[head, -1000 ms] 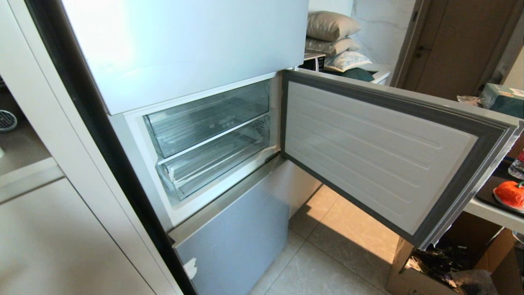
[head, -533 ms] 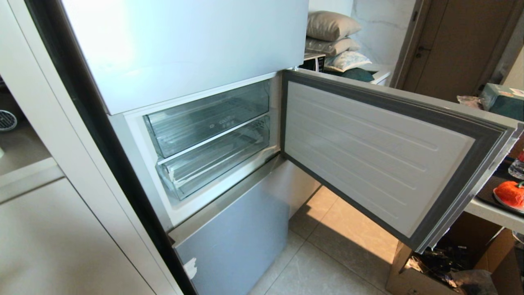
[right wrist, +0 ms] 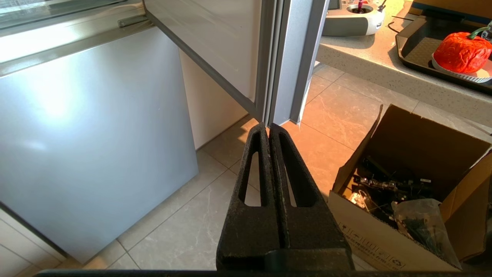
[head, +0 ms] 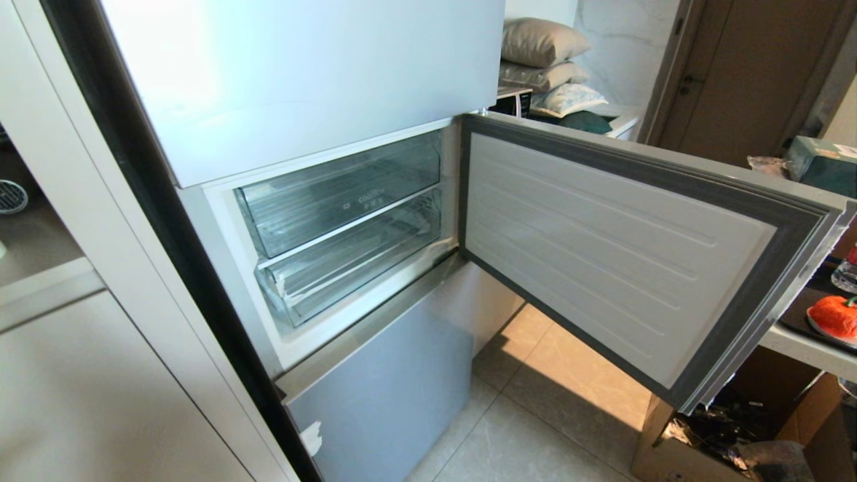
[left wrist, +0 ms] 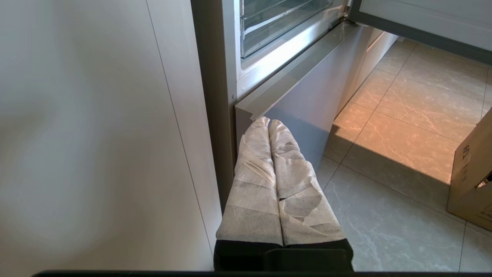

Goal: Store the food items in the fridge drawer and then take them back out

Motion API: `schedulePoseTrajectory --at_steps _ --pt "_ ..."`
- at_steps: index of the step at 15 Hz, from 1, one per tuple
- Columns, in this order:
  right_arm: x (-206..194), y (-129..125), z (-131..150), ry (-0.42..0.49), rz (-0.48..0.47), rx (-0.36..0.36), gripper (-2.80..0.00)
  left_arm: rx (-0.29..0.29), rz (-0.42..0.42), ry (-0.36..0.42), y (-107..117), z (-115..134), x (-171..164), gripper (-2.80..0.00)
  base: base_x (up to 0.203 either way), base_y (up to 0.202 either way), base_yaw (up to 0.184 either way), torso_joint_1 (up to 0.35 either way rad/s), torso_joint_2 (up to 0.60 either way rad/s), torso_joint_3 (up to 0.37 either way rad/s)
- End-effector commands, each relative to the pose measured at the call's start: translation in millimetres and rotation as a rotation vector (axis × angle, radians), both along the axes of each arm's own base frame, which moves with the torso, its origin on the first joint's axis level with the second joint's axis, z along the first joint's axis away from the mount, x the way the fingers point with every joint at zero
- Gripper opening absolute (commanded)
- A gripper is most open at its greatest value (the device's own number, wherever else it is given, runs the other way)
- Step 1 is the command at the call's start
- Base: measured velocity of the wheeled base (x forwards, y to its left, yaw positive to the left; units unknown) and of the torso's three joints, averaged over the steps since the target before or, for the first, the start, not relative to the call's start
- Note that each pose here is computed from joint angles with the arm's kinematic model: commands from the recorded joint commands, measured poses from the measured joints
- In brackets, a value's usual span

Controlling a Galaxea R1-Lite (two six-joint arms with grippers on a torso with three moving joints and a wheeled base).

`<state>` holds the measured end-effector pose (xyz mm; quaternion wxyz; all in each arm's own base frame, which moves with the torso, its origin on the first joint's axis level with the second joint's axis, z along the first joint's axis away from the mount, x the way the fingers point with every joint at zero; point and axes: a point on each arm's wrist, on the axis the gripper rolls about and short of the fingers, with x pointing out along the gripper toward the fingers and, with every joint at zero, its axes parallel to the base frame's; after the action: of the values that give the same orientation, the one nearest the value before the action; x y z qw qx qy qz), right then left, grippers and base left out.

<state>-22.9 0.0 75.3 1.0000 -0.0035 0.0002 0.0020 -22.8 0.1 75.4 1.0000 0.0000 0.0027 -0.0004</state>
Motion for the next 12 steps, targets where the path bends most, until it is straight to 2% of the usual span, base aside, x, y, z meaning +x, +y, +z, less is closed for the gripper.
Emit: schedulePoseTrajectory --at_steps 1,6,12 --pt "0.1 0.0 0.0 0.001 -0.001 -0.001 -2.8 0.0 0.001 0.001 0.0 -0.1 0.0 -2.8 0.0 0.0 0.0 0.0 0.0 0.0" --pt "0.1 0.0 0.0 0.001 0.001 -0.001 -2.8 0.0 0.001 0.001 0.0 -0.1 0.0 -2.8 0.0 0.0 0.0 0.0 0.0 0.0" --pt "0.1 0.0 0.0 0.001 -0.001 -0.001 -2.8 0.0 0.001 0.001 0.0 -0.1 0.0 -2.8 0.0 -0.007 0.163 0.002 0.0 0.002"
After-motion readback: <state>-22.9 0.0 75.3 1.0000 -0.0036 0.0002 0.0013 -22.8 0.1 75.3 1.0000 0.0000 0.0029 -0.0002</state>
